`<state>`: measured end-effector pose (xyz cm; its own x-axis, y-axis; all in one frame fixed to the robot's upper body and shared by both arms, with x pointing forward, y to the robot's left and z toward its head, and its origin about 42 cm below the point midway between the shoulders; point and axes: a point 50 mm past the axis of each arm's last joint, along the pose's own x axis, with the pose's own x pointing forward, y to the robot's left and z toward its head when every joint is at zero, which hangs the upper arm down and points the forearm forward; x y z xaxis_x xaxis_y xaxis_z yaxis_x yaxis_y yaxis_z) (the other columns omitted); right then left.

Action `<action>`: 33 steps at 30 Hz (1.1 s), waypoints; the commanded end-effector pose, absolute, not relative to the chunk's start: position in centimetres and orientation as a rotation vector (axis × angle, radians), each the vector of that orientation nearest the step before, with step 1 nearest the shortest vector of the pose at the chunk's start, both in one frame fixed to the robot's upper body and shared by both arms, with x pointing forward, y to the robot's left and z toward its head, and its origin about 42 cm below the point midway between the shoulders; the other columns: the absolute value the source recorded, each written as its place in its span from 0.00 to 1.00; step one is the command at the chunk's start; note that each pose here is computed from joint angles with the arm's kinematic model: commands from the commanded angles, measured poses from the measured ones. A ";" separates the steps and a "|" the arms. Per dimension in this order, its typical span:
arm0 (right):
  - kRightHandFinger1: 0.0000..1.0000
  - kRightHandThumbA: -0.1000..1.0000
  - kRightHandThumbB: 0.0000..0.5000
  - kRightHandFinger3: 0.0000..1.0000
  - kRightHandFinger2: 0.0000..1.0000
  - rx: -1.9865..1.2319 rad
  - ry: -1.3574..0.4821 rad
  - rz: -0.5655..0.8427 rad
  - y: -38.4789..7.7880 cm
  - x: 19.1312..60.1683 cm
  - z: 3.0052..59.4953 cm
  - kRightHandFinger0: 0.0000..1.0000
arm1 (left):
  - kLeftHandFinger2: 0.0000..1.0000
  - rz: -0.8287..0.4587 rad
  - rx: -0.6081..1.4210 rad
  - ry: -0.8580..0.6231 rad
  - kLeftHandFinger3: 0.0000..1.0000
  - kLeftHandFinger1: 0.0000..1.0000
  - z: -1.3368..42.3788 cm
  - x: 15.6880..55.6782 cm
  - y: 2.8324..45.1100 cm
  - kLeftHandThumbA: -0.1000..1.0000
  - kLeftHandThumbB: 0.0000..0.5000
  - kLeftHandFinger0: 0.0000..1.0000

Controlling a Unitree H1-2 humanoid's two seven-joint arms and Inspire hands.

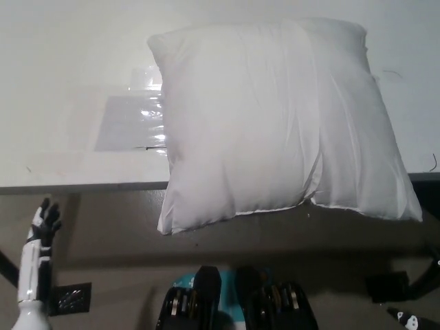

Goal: The robot uses both hands to lift the pillow and then drops it on the table

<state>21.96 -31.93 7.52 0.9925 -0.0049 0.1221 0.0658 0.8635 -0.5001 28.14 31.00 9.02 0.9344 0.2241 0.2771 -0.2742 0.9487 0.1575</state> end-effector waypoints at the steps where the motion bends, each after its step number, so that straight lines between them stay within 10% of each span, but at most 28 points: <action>1: 1.00 0.71 0.49 1.00 1.00 -0.458 -0.377 -0.211 -31.4 21.0 10.4 1.00 | 1.00 0.372 0.167 -0.440 1.00 1.00 12.3 27.0 32.1 1.00 0.37 1.00; 8: 1.00 0.78 0.58 1.00 1.00 -0.442 -0.500 -0.281 -31.0 21.5 13.1 1.00 | 1.00 0.419 0.182 -0.588 1.00 1.00 16.2 26.7 32.0 1.00 0.50 1.00; 12: 1.00 0.85 0.62 1.00 1.00 -0.423 -0.604 -0.273 -32.0 22.7 16.5 1.00 | 1.00 0.439 0.246 -0.746 1.00 1.00 20.5 27.2 32.7 1.00 0.29 1.00; 20: 1.00 0.93 0.76 1.00 1.00 -0.477 -0.723 -0.238 -33.8 26.4 21.9 1.00 | 1.00 0.416 0.261 -0.937 1.00 1.00 26.5 29.9 33.8 1.00 0.33 1.00; 24: 1.00 1.00 0.89 1.00 1.00 -0.510 -0.655 -0.197 -34.7 29.2 23.8 1.00 | 1.00 0.396 0.257 -0.884 1.00 1.00 29.3 33.1 34.2 1.00 0.53 1.00; 29: 1.00 1.00 0.68 1.00 1.00 -0.468 -0.607 -0.116 -34.9 33.0 25.3 1.00 | 1.00 0.349 0.144 -0.784 1.00 1.00 30.3 36.4 34.4 1.00 0.38 1.00; 33: 1.00 1.00 0.75 1.00 1.00 -0.520 -0.523 -0.073 -34.4 34.6 27.3 1.00 | 1.00 0.323 0.112 -0.717 1.00 1.00 29.8 39.0 34.5 1.00 0.45 1.00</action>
